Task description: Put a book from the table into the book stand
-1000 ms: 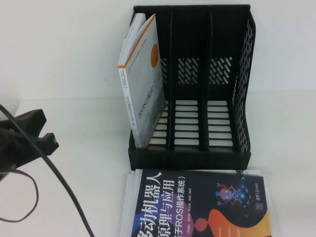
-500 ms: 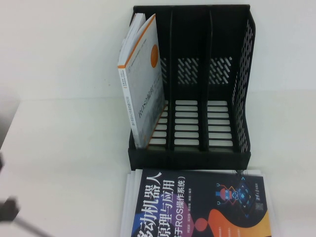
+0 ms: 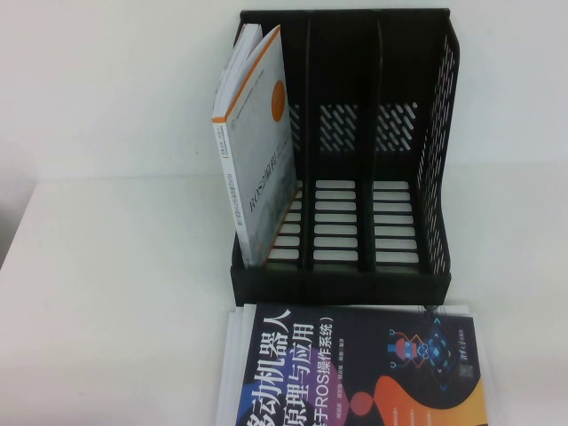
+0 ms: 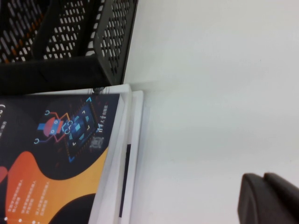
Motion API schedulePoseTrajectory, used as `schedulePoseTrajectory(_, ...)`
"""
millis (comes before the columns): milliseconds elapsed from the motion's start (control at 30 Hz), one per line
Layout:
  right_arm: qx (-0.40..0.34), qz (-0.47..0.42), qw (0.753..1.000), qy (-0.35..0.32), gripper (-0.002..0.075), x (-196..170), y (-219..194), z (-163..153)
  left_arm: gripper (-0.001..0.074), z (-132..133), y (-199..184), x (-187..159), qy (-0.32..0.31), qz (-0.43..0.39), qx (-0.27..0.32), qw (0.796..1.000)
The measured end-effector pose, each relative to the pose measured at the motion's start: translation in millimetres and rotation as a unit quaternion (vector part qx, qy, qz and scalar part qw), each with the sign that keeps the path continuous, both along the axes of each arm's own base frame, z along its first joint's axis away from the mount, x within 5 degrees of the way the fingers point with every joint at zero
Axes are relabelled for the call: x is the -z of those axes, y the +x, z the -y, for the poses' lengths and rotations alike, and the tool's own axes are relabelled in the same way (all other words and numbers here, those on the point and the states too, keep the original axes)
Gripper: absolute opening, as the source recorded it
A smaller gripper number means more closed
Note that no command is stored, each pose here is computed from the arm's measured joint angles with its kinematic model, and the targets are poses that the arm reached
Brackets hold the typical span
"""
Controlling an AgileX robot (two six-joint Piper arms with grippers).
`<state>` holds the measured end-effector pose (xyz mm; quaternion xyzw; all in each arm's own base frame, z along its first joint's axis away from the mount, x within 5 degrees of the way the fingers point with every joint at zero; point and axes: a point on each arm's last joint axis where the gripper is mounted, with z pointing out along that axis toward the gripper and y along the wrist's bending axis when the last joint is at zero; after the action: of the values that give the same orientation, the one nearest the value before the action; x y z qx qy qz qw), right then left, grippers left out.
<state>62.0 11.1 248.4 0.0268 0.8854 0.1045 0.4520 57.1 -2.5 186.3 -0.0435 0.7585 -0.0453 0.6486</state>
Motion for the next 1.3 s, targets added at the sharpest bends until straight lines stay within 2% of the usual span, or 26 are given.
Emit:
schedulePoseTrajectory(200, 0.0, 0.0, 1.0, 0.0, -0.0002, 0.0, 0.0, 0.0, -0.0001, 1.1, -2.5, 6.6, -0.001, -0.034, 0.004, 0.999)
schedulePoseTrajectory(400, 0.0, 0.0, 1.0, 0.0, -0.0002, 0.0, 0.0, 0.0, -0.0001, -1.7, -3.5, 9.9, 0.026, -0.055, -0.007, 0.998)
schedulePoseTrajectory(1300, 0.0, 0.0, 1.0, 0.0, -0.0002, 0.0, 0.0, 0.0, -0.0002, -3.2, -3.9, 10.4, 0.025, -0.06, -0.016, 0.998)
